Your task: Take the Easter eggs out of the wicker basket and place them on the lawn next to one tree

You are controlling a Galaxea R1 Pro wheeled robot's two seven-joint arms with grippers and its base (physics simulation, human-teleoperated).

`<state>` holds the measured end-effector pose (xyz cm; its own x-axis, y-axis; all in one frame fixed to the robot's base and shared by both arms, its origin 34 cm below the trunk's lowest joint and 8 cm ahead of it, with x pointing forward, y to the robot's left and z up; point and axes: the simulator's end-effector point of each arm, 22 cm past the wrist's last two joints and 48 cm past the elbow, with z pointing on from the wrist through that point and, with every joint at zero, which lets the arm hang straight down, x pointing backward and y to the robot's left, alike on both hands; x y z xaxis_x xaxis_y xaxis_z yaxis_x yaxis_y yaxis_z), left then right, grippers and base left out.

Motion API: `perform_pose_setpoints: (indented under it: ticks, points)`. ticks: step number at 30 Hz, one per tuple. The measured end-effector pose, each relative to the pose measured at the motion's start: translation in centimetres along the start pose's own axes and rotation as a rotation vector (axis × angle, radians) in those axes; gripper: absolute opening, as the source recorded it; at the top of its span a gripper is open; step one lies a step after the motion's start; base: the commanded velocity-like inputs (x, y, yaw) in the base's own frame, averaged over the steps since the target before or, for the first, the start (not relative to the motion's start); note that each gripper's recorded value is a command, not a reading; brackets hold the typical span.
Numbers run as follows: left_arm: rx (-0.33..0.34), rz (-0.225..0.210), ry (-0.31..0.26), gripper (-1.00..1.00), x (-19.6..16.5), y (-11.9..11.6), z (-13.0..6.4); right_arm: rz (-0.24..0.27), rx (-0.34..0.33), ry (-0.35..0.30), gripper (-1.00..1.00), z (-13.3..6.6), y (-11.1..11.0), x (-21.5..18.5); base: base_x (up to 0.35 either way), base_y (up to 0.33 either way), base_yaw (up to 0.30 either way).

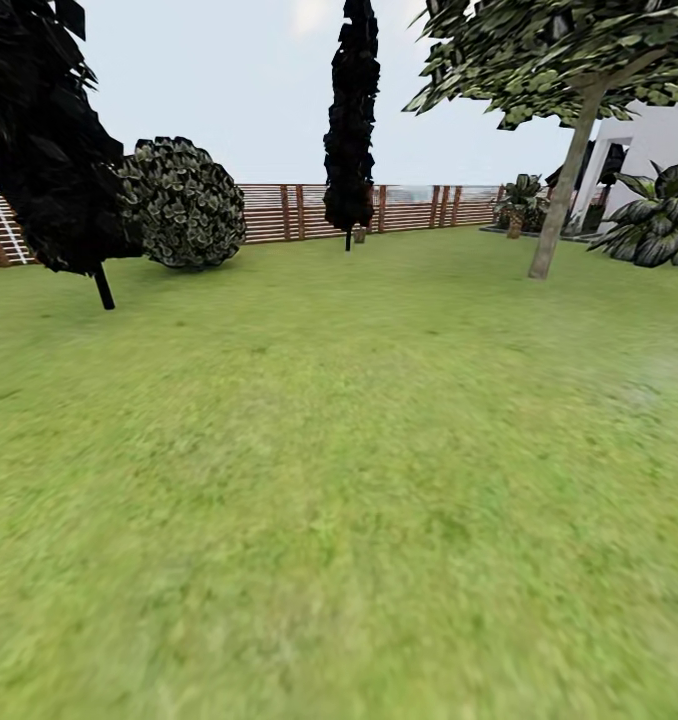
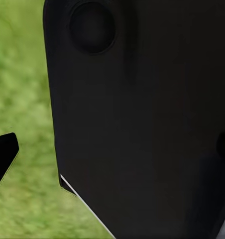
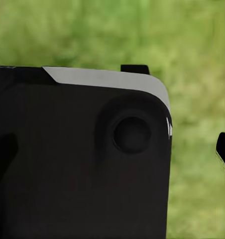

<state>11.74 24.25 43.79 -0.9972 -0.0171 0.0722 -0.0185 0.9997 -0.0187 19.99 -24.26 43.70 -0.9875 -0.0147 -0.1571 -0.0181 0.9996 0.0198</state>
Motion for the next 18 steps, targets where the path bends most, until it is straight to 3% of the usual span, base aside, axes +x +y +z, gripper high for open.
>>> perform_pose_setpoints:
  ticks: [18]
  points:
    - [0.000,0.000,0.000,1.00,0.02,0.00,0.00,0.000,0.000,0.003,1.00,-0.01,0.02,0.11,0.338,0.000,0.000]
